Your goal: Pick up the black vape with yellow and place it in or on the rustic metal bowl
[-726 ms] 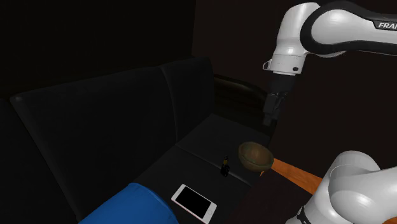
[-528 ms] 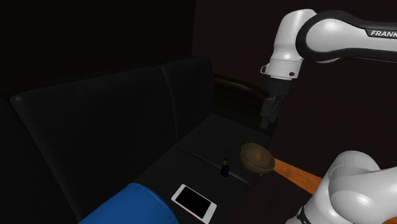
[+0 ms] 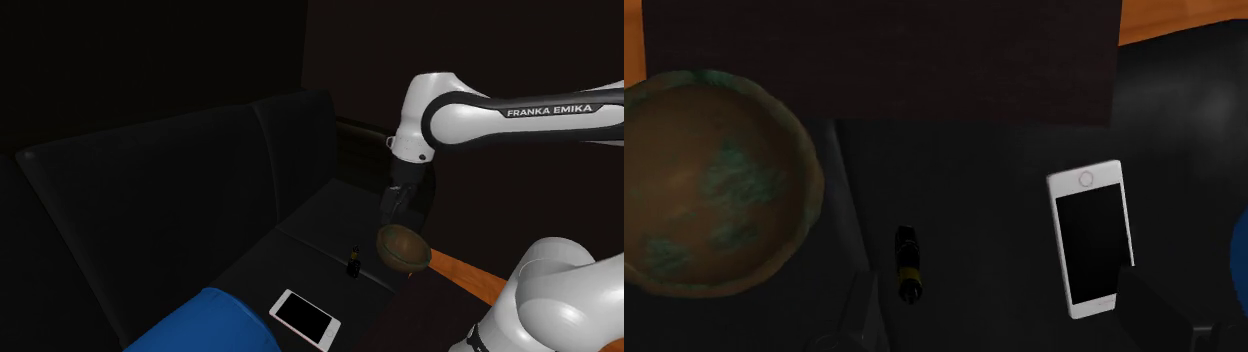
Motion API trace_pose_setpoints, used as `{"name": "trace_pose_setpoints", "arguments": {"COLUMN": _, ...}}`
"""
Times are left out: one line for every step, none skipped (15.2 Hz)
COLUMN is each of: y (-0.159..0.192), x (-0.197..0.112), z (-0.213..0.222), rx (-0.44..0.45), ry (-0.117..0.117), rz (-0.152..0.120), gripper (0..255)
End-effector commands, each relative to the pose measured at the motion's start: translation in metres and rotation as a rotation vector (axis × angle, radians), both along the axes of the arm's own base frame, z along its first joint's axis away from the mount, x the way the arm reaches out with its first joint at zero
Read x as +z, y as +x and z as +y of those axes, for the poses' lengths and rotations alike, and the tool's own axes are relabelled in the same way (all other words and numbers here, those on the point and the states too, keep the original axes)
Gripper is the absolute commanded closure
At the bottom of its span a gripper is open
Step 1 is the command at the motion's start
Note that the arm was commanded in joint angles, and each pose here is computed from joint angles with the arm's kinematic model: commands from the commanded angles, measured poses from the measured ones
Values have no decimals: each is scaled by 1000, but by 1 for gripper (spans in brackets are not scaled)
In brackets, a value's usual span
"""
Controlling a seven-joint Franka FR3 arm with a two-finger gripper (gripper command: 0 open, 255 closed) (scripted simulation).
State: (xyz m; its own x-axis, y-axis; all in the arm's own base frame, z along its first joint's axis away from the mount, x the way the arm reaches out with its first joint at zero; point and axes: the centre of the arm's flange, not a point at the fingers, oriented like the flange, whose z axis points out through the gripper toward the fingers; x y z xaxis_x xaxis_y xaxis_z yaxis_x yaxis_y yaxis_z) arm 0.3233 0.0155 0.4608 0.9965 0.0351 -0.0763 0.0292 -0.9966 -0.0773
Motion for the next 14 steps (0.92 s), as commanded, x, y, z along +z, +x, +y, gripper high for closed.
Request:
{"name": "trace_pose_setpoints", "arguments": {"y": 12, "x": -21, "z": 2, "rx": -4, "ry": -11, "rz": -15, "gripper": 0}}
{"name": "trace_pose_setpoints", "arguments": {"y": 17, "x": -33, "z": 1, "rx": -6, "ry": -16, "rz": -21, "gripper": 0}}
{"name": "trace_pose_setpoints", "arguments": {"y": 22, "x": -45, "z": 1, "rx": -8, "ry": -21, "rz": -27, "gripper": 0}}
{"name": "trace_pose_setpoints", "arguments": {"y": 27, "x": -56, "z": 1, "rx": -10, "ry": -27, "rz": -32, "gripper": 0}}
{"name": "trace_pose_setpoints", "arguments": {"y": 33, "x": -68, "z": 0, "rx": -12, "ry": -32, "rz": -38, "gripper": 0}}
{"name": "trace_pose_setpoints", "arguments": {"y": 38, "x": -79, "z": -1, "rx": -14, "ry": -38, "rz": -44, "gripper": 0}}
{"name": "trace_pose_setpoints", "arguments": {"y": 43, "x": -91, "z": -1, "rx": -16, "ry": -43, "rz": -50, "gripper": 0}}
{"name": "trace_pose_setpoints", "arguments": {"y": 49, "x": -102, "z": -2, "rx": -18, "ry": -48, "rz": -55, "gripper": 0}}
{"name": "trace_pose_setpoints", "arguments": {"y": 54, "x": -113, "z": -3, "rx": -20, "ry": -54, "rz": -61, "gripper": 0}}
{"name": "trace_pose_setpoints", "arguments": {"y": 60, "x": -125, "z": -4, "rx": -22, "ry": -59, "rz": -67, "gripper": 0}}
{"name": "trace_pose_setpoints", "arguments": {"y": 66, "x": -136, "z": -4, "rx": -24, "ry": -64, "rz": -73, "gripper": 0}}
{"name": "trace_pose_setpoints", "arguments": {"y": 71, "x": -147, "z": -5, "rx": -26, "ry": -70, "rz": -79, "gripper": 0}}
{"name": "trace_pose_setpoints", "arguments": {"y": 73, "x": -150, "z": -6, "rx": -27, "ry": -71, "rz": -80, "gripper": 0}}
{"name": "trace_pose_setpoints", "arguments": {"y": 73, "x": -155, "z": -6, "rx": -27, "ry": -71, "rz": -80, "gripper": 0}}
